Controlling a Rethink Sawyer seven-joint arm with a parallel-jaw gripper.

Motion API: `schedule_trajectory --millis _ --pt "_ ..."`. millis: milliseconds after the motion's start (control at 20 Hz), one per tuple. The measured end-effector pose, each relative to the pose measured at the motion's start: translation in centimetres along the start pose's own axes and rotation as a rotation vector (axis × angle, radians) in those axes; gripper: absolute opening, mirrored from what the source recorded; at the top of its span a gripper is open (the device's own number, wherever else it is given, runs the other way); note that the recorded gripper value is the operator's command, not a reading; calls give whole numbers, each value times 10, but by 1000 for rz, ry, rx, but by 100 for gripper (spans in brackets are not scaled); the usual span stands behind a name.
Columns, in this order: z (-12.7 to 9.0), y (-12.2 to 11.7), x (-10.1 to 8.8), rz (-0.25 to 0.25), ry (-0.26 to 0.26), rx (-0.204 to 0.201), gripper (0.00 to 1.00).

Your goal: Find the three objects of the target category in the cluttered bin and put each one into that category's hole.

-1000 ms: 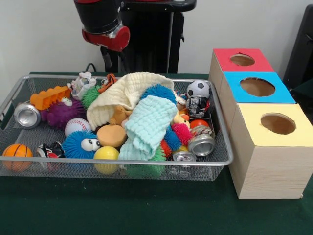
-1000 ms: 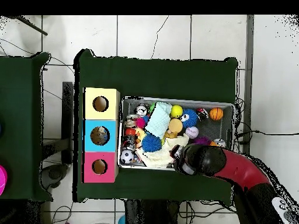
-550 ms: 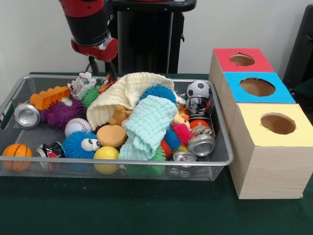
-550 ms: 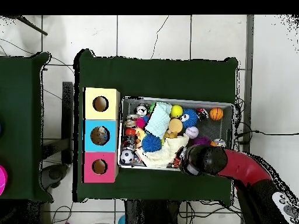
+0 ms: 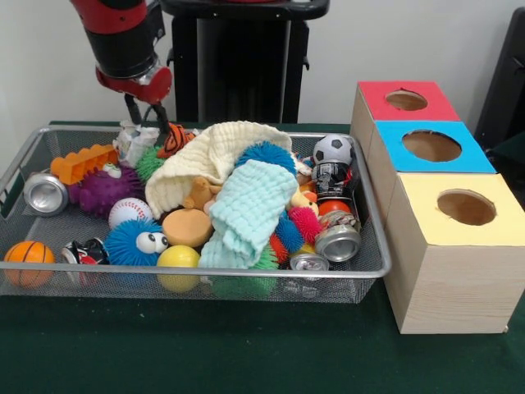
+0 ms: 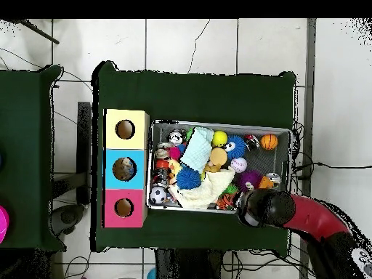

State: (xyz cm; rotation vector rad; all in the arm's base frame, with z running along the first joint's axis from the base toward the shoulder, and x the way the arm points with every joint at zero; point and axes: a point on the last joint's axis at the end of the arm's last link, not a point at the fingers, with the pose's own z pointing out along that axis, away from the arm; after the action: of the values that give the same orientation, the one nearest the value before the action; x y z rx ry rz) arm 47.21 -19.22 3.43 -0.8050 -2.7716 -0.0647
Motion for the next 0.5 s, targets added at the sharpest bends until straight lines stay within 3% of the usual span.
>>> schedule_trajectory --millis 500 --pt "2 -62 -17 46 -39 25 100"
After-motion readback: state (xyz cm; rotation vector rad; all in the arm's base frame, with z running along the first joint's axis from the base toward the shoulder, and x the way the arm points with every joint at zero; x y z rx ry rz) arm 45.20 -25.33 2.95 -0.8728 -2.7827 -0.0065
